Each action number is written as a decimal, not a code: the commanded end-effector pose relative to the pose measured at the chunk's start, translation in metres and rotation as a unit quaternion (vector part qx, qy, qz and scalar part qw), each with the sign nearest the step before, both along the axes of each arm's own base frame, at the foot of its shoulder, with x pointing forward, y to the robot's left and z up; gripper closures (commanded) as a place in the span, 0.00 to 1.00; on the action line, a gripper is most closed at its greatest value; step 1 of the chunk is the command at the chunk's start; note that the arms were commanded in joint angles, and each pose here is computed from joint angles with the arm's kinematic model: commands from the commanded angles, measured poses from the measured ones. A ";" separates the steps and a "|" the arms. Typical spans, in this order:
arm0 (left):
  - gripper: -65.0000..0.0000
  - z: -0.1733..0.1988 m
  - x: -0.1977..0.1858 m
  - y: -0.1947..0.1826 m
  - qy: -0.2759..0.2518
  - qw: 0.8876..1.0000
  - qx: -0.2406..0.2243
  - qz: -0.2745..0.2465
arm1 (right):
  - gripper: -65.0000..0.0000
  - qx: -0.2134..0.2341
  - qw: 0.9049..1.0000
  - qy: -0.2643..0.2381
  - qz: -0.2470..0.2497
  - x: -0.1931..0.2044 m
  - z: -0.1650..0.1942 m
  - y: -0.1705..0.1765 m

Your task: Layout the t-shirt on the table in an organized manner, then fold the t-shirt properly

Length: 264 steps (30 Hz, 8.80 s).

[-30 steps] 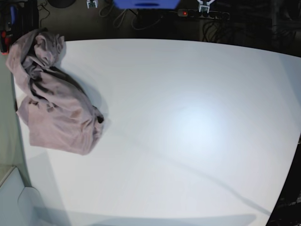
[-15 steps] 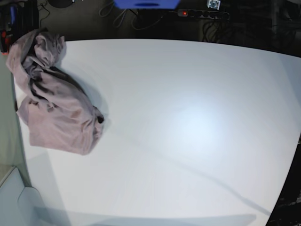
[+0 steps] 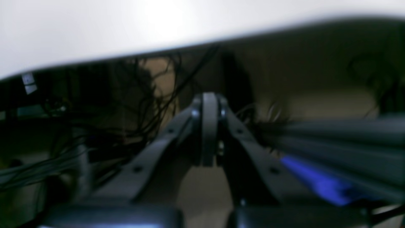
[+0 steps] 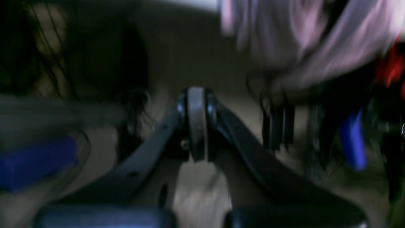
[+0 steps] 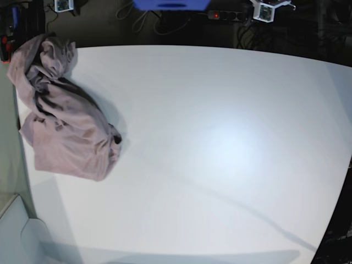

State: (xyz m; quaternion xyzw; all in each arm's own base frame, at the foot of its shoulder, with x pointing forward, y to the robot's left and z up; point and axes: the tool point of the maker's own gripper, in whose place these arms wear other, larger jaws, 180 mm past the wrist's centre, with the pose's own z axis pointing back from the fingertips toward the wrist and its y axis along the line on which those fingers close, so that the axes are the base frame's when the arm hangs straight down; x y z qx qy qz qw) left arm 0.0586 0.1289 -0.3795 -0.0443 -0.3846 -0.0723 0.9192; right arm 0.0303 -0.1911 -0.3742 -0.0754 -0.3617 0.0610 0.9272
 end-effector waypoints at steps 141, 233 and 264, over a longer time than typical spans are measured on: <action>0.56 0.098 0.123 0.195 -0.111 0.950 -0.110 0.270 | 1.00 -0.021 0.973 -0.214 0.081 0.315 0.127 0.030; 0.39 0.094 0.157 0.163 -0.068 0.960 -0.156 0.224 | 1.00 0.154 0.960 -0.194 0.127 0.326 0.087 0.172; 0.39 0.093 0.155 0.163 -0.065 0.960 -0.155 0.223 | 0.53 0.159 0.902 -0.081 0.394 0.213 0.087 0.306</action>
